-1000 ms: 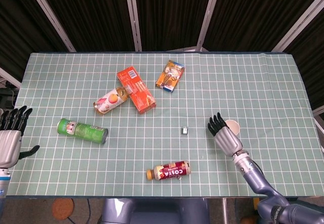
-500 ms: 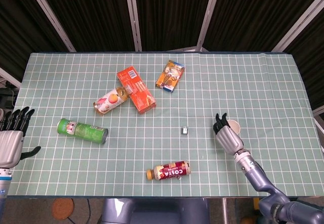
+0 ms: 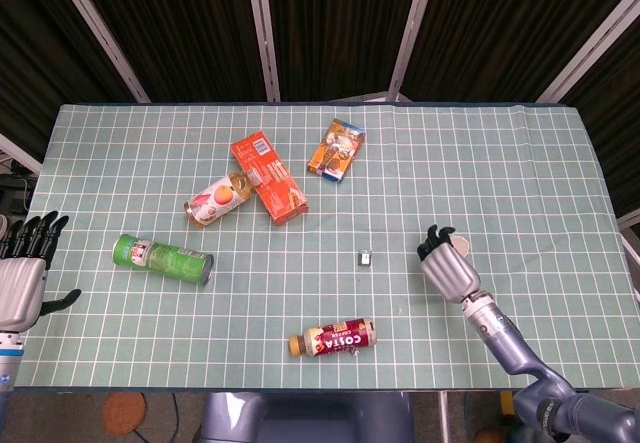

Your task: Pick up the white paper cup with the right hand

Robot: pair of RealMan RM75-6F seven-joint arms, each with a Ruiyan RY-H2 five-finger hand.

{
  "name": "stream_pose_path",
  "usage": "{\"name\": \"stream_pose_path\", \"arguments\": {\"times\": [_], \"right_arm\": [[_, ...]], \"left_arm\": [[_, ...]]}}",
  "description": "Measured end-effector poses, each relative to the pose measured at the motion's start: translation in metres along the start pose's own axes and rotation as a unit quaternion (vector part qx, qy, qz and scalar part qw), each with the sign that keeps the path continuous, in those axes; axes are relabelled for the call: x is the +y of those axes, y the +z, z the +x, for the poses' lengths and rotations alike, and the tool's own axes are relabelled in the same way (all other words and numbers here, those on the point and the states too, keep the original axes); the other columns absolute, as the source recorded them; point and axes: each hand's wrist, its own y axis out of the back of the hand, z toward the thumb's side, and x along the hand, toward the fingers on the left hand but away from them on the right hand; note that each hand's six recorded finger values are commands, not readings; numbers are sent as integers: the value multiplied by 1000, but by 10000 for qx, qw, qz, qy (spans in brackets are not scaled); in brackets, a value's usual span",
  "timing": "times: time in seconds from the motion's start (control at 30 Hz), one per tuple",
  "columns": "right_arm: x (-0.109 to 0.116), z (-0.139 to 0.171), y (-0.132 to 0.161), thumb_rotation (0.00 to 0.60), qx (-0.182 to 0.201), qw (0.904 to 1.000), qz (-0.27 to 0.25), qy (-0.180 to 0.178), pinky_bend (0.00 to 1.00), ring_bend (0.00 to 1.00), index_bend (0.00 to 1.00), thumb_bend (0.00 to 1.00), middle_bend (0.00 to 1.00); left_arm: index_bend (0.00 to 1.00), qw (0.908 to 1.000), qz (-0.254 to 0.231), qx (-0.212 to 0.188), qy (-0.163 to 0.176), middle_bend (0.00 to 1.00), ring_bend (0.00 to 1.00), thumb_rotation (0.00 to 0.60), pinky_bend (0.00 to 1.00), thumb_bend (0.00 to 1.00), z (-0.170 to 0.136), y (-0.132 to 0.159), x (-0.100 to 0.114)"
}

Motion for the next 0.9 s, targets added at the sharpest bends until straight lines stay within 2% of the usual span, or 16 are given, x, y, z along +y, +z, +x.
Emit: {"name": "stream_pose_path", "arguments": {"times": [0.13,0.23,0.37,0.43,0.5,0.6,0.67,0.73,0.77,0.83,0.9], "right_arm": [[11,-4,-3,600,-62,9952,-969,-85,360,208,332,252,390],[17,-8,-4,600,-77,9819,-1891,-59,349,197,331,253,390],[18,-12,-2,600,-1,9512,-3084,107,333,194,332,253,390],[18,-14,0,600,57,9320,-3617,224,328,194,332,253,390],[16,-16,3,600,109,9145,-4030,345,326,193,310,252,390],[12,-18,6,600,146,8931,-4469,490,322,188,264,252,387],[9,-19,6,600,148,8836,-4647,560,299,169,223,250,356],[5,-20,5,600,137,8792,-4722,624,210,94,122,234,247],[3,-20,4,600,138,8794,-4714,653,125,44,58,202,151],[0,-19,4,600,163,8814,-4665,725,20,0,2,128,30],[-2,-17,4,600,190,8857,-4570,795,0,0,0,56,0]], "left_arm": [[0,10000,-28,-9,-20,0,0,600,0,0,0,0,0],[0,10000,-51,-17,-32,0,0,600,0,0,-1,0,0],[0,10000,-75,-23,-51,0,0,600,0,0,0,0,0],[0,9999,-85,-24,-69,0,0,600,0,0,0,0,0],[0,9999,-85,-29,-85,0,0,600,0,0,0,0,-1],[0,9999,-85,-30,-115,0,0,600,0,0,0,0,-2],[0,9999,-85,-25,-128,0,0,600,0,0,0,0,-2],[0,9999,-81,-26,-131,0,0,600,0,0,0,0,-3],[0,9999,-79,-28,-136,0,0,600,0,0,0,0,-3],[0,9999,-76,-31,-151,0,0,600,0,0,0,1,-3],[0,9998,-65,-31,-158,0,0,600,0,0,0,1,-4]]}}
